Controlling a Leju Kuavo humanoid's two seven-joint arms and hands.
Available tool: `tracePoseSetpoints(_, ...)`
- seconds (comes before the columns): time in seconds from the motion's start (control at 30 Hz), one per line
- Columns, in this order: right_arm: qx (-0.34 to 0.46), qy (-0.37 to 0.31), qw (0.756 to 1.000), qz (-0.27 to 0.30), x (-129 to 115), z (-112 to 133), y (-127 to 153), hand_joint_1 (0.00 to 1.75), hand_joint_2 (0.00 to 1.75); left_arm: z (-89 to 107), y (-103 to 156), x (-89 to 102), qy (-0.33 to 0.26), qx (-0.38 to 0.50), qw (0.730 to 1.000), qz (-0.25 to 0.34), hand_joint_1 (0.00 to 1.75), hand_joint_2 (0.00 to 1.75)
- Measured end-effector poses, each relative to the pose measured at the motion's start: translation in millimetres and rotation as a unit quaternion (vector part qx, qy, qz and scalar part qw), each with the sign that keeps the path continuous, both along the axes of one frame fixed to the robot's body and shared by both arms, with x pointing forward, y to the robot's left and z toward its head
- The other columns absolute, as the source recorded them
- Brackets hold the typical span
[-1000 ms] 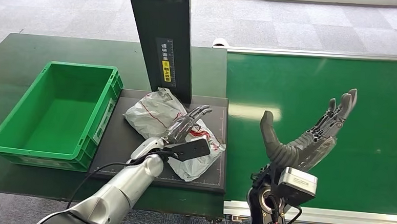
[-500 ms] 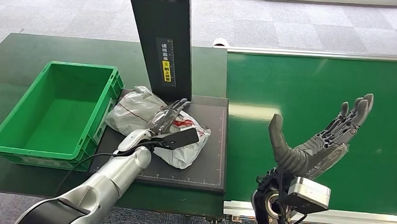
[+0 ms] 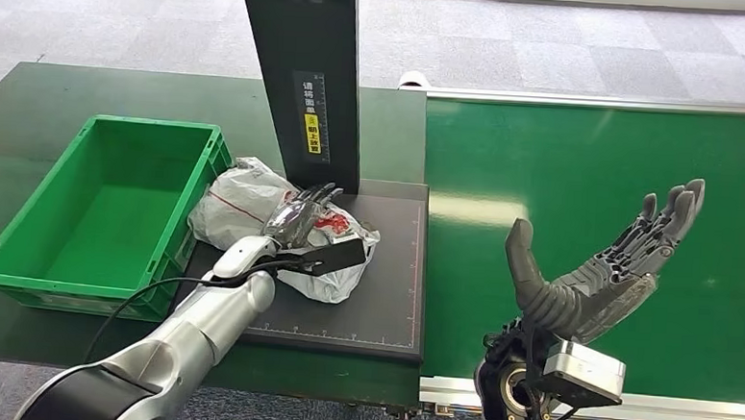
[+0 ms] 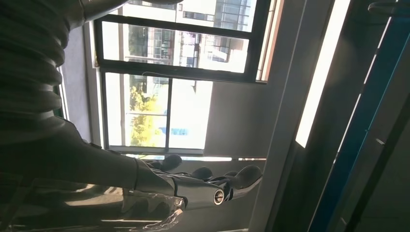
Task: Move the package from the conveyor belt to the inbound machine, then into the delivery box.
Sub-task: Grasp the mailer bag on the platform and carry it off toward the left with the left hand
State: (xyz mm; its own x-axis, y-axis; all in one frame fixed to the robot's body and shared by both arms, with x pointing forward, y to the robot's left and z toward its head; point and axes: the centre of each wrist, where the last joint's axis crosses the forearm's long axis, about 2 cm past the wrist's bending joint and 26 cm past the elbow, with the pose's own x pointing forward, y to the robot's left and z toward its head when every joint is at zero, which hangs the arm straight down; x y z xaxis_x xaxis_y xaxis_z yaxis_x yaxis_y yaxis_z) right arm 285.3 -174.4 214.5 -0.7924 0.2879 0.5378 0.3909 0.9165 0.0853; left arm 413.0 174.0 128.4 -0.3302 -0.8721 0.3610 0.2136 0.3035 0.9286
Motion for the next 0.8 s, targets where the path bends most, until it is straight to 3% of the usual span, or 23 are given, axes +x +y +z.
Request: tracePoseSetpoints(0.8,0.019,-0.002,1.000,0.011,2.0,3.2,1.8,0.00,1.75,-7.7,-8.2,-6.9,0.015,-0.015,0.998,-0.054,1.75,1.75)
